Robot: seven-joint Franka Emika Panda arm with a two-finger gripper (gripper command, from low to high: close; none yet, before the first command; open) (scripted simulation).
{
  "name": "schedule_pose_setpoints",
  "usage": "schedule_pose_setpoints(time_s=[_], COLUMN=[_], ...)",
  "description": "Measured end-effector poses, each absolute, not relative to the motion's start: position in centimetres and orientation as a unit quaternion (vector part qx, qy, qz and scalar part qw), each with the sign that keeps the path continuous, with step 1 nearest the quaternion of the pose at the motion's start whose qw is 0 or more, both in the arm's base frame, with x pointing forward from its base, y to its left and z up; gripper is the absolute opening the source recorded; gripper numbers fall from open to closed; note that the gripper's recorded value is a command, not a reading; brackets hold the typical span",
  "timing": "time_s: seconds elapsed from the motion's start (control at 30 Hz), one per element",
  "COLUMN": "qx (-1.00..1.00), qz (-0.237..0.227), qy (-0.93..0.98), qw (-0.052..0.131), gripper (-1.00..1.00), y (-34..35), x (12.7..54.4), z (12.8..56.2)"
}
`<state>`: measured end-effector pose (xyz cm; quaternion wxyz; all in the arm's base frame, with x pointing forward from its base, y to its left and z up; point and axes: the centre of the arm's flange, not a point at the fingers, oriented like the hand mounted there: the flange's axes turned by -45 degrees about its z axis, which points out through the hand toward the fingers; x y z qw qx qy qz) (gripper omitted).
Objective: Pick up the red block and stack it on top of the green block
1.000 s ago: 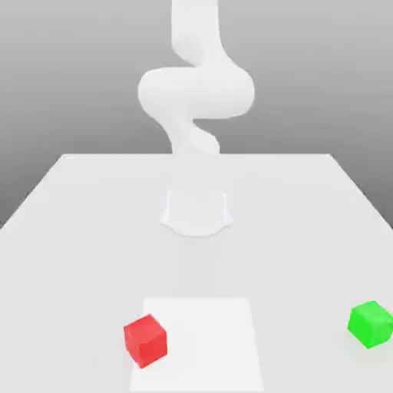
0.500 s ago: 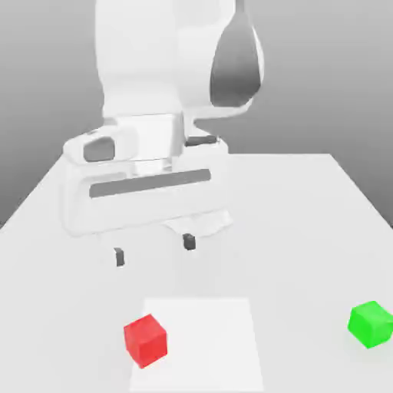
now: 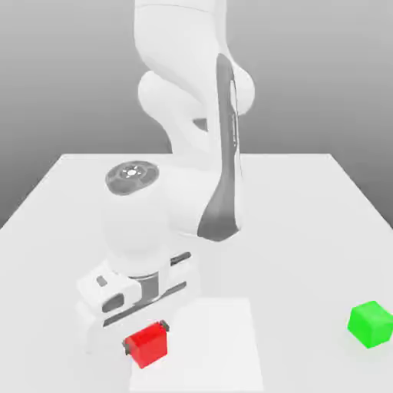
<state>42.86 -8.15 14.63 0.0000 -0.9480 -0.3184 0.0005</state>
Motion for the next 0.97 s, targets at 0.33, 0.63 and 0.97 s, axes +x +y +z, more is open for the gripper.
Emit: schedule_pose_setpoints(time_s=[0.33, 0.63, 0.97], qx=[-0.924, -0.706, -0.514], qz=[0.001, 0.002, 0.001], qy=[-0.382, -0.708, -0.858], qw=[0.002, 0.003, 0.0], gripper=[-1.0, -1.0, 1.0], y=[-4.6, 17.1, 29.9], x=[43.8, 42.9, 38.0], z=[21.0, 23.2, 18.8])
